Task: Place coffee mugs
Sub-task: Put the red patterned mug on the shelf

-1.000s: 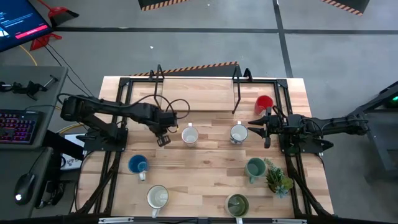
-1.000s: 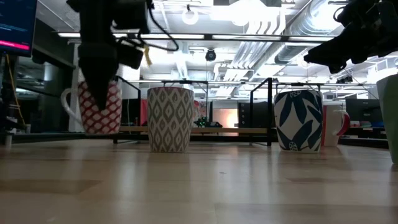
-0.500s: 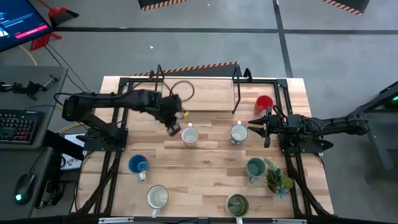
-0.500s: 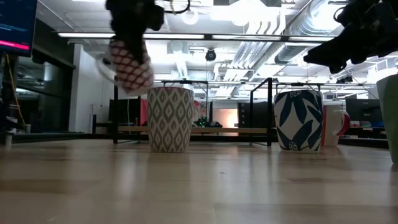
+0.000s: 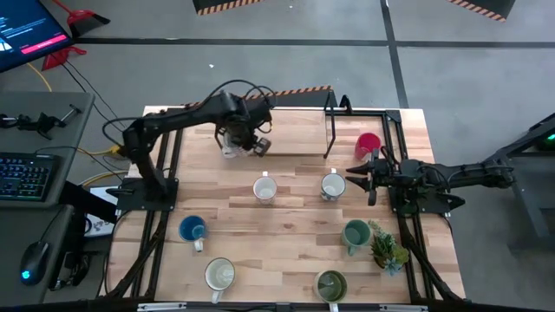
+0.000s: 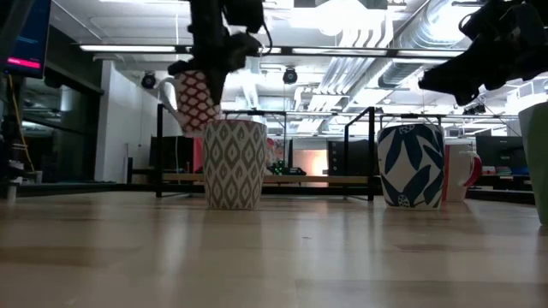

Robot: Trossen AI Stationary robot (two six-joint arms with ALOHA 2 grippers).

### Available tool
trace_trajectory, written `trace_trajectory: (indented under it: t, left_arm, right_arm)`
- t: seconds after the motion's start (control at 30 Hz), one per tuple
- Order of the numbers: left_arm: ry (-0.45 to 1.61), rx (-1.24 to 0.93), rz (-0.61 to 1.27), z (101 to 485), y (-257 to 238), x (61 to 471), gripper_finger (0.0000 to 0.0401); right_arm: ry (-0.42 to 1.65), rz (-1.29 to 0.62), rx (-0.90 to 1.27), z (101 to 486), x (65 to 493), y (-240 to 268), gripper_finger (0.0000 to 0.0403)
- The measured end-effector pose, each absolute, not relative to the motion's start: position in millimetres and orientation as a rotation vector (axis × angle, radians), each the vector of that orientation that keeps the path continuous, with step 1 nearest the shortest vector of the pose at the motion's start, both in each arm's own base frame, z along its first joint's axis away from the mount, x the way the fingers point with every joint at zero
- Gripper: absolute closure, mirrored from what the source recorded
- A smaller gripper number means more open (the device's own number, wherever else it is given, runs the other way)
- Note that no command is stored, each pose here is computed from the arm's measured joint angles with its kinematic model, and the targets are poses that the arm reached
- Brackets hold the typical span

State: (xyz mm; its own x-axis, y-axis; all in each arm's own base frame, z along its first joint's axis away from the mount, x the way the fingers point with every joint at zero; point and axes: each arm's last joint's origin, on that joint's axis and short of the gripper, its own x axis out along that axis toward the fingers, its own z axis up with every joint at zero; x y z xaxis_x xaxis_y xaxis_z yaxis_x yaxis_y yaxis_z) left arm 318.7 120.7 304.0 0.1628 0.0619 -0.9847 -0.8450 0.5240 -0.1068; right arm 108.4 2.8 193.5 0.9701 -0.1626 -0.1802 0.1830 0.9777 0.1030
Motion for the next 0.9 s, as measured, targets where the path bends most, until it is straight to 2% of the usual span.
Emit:
trace_trajectory:
  t: [0.2,0.47,0.9]
  left_arm:
    - [1.248,-0.879,0.846,283.7,135.7,336.9,0.0395]
    - [1.322,-0.852,0.91,254.1,151.8,345.3,0.0395]
    - [1.324,-0.858,0.952,249.8,173.2,336.9,0.0395]
  right_arm:
    - [0.241,-0.181,0.115,186.8,106.9,2.7,0.0295]
    - [0.261,-0.161,0.141,185.0,106.5,3.3,0.0295]
    - [0.292,-0.113,0.188,182.4,106.0,4.9,0.0295]
